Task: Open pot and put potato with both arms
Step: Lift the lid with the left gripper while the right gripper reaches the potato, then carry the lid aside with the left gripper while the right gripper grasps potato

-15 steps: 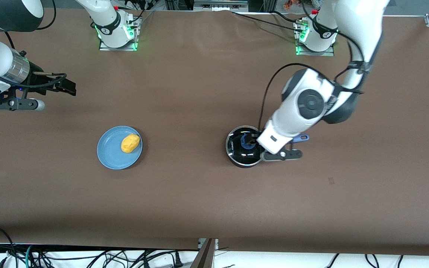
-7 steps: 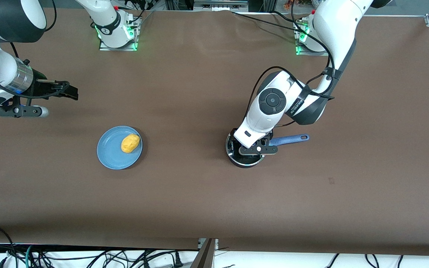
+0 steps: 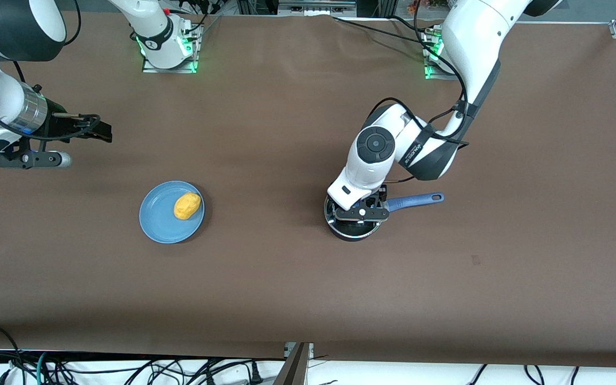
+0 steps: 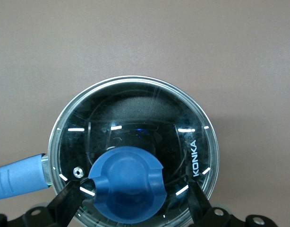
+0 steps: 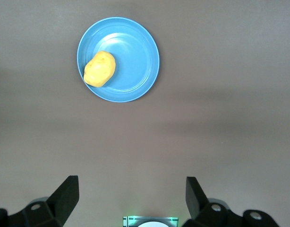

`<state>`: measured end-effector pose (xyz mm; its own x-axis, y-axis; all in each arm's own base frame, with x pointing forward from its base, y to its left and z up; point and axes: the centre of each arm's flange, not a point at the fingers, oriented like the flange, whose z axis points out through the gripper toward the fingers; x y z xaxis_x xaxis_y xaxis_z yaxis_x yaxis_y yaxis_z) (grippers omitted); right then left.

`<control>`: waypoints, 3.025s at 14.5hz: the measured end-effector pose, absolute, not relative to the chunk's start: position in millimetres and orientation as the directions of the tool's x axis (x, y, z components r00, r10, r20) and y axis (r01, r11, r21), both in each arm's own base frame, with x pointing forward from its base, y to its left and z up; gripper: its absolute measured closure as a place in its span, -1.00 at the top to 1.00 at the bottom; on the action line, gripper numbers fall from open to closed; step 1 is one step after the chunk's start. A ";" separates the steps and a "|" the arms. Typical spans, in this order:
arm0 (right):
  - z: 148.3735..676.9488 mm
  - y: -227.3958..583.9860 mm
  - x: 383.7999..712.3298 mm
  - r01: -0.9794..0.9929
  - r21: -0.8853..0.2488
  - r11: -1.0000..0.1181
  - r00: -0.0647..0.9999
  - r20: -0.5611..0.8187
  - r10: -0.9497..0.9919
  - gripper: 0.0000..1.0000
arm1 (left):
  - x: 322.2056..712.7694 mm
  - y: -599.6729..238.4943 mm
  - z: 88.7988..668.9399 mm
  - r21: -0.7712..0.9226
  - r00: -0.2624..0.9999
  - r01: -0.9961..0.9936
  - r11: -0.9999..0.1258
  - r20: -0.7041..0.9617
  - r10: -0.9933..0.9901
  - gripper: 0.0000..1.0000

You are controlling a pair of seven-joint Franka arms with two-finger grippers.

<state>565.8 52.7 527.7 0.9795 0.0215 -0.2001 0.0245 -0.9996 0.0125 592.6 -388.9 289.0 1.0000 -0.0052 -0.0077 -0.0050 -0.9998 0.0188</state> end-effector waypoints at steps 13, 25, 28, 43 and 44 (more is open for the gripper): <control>502.4 61.7 573.4 0.049 0.008 -0.999 0.966 -0.255 0.045 1.00 | 595.5 -387.9 290.5 0.014 1.000 0.013 -1.000 0.015 0.013 0.28; 485.1 86.4 597.9 -0.060 0.000 -0.998 0.986 -0.159 -0.059 1.00 | 613.2 -362.1 353.3 0.032 0.994 0.069 -0.997 0.082 0.071 0.23; 454.2 97.0 612.0 -0.159 0.009 -0.987 0.975 -0.155 -0.158 1.00 | 629.5 -308.3 392.4 0.012 0.991 0.074 -0.997 0.109 0.075 0.23; 244.2 147.8 653.1 -0.322 0.015 -0.947 0.934 -0.161 -0.320 1.00 | 632.7 132.6 294.9 0.001 0.969 -0.208 -0.978 -0.140 -0.206 0.23; 239.8 149.3 652.1 -0.320 0.017 -0.947 0.934 -0.166 -0.318 1.00 | 629.6 143.6 278.4 0.004 0.969 -0.200 -0.980 -0.149 -0.198 0.23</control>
